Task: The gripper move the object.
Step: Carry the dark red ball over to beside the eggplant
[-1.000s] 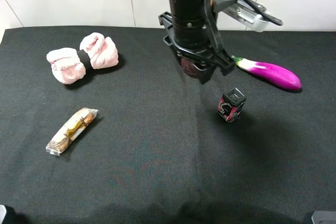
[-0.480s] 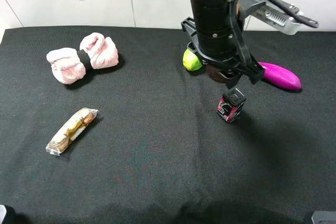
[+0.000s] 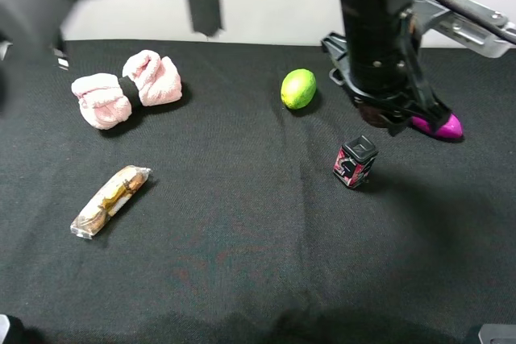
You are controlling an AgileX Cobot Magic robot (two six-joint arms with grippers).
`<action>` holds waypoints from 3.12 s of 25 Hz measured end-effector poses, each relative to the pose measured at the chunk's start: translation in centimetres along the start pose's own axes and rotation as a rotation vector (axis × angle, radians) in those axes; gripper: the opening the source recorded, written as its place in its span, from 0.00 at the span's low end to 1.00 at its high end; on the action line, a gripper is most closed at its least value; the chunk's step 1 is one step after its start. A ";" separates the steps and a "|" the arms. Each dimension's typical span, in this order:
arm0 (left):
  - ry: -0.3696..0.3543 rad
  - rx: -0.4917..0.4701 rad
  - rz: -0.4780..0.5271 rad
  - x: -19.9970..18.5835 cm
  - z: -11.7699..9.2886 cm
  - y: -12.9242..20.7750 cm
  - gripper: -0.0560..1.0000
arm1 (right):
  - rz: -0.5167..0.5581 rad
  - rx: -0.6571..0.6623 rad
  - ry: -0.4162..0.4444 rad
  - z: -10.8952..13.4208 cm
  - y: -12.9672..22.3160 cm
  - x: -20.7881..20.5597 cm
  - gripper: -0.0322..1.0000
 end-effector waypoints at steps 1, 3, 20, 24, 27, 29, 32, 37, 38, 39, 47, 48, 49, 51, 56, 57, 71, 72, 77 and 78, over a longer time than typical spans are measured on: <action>0.003 0.004 -0.010 0.2 -0.3 -0.3 0.60 | 0.000 0.000 0.000 0.0 0.0 0.0 0.70; 0.007 0.011 -0.016 1.0 -0.7 -0.7 0.60 | 0.000 0.000 0.000 0.0 0.0 0.0 0.70; 0.031 0.061 -0.021 6.7 -2.2 -0.5 0.60 | 0.000 0.000 -0.001 0.0 0.0 0.0 0.70; 0.040 0.072 -0.014 8.4 -2.3 -0.1 0.60 | 0.000 0.000 -0.001 0.0 0.0 0.0 0.70; 0.048 0.089 -0.014 9.3 -2.4 0.1 0.60 | 0.000 0.000 -0.001 0.0 0.0 0.0 0.70; 0.049 0.093 -0.024 9.6 -2.4 0.1 0.60 | 0.000 0.000 -0.001 0.0 0.0 0.0 0.70; 0.050 0.094 -0.037 9.8 -2.4 0.0 0.60 | 0.000 0.001 -0.002 0.0 0.0 0.0 0.70; 0.054 0.093 -0.066 10.9 -2.5 0.0 0.60 | 0.000 0.001 -0.002 0.0 0.0 0.0 0.70; 0.055 0.096 -0.070 11.2 -2.5 0.0 0.60 | 0.000 0.001 -0.002 0.0 0.0 0.0 0.70; 0.055 0.101 -0.078 11.4 -2.5 0.0 0.60 | 0.000 0.001 -0.002 0.0 0.0 0.0 0.70; 0.058 0.138 -0.132 12.0 -2.6 -0.4 0.60 | 0.000 0.001 -0.002 0.0 0.0 0.0 0.70; 0.058 0.139 -0.132 12.0 -2.6 -0.4 0.60 | 0.000 0.001 -0.002 0.0 0.0 0.0 0.70; 0.058 0.139 -0.132 12.0 -2.6 -0.4 0.60 | 0.000 0.001 -0.002 0.0 0.0 0.0 0.70; 0.058 0.140 -0.134 12.0 -2.6 -0.4 0.60 | 0.000 0.001 -0.002 0.0 0.0 0.0 0.70; 0.058 0.140 -0.135 12.0 -2.6 -0.4 0.60 | 0.000 0.001 -0.002 0.0 0.0 0.0 0.70; 0.058 0.140 -0.135 12.0 -2.6 -0.4 0.60 | 0.000 0.001 -0.002 0.0 0.0 0.0 0.70; 0.058 0.140 -0.132 12.0 -2.6 -0.4 0.60 | 0.001 0.001 -0.002 0.0 0.0 0.0 0.70; 0.058 0.140 -0.132 12.0 -2.6 -0.4 0.60 | 0.001 0.001 -0.002 0.0 0.0 0.0 0.70; 0.058 0.140 -0.132 12.0 -2.6 -0.4 0.70 | 0.001 0.001 -0.002 0.0 0.0 0.0 0.70; 0.058 0.140 -0.132 12.0 -2.6 -0.4 0.72 | 0.001 0.001 -0.002 0.0 0.0 0.0 0.70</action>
Point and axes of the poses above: a point on each arm's last joint axis where the gripper is mounted, x pointing out along that axis toward the gripper, z along the wrist's bending axis when the last joint is at zero, y = z × x, the point moved 2 cm from there along x, pointing out along that axis toward the gripper, and after that the axes turned 4 degrees about -x, right-handed, at the moved point
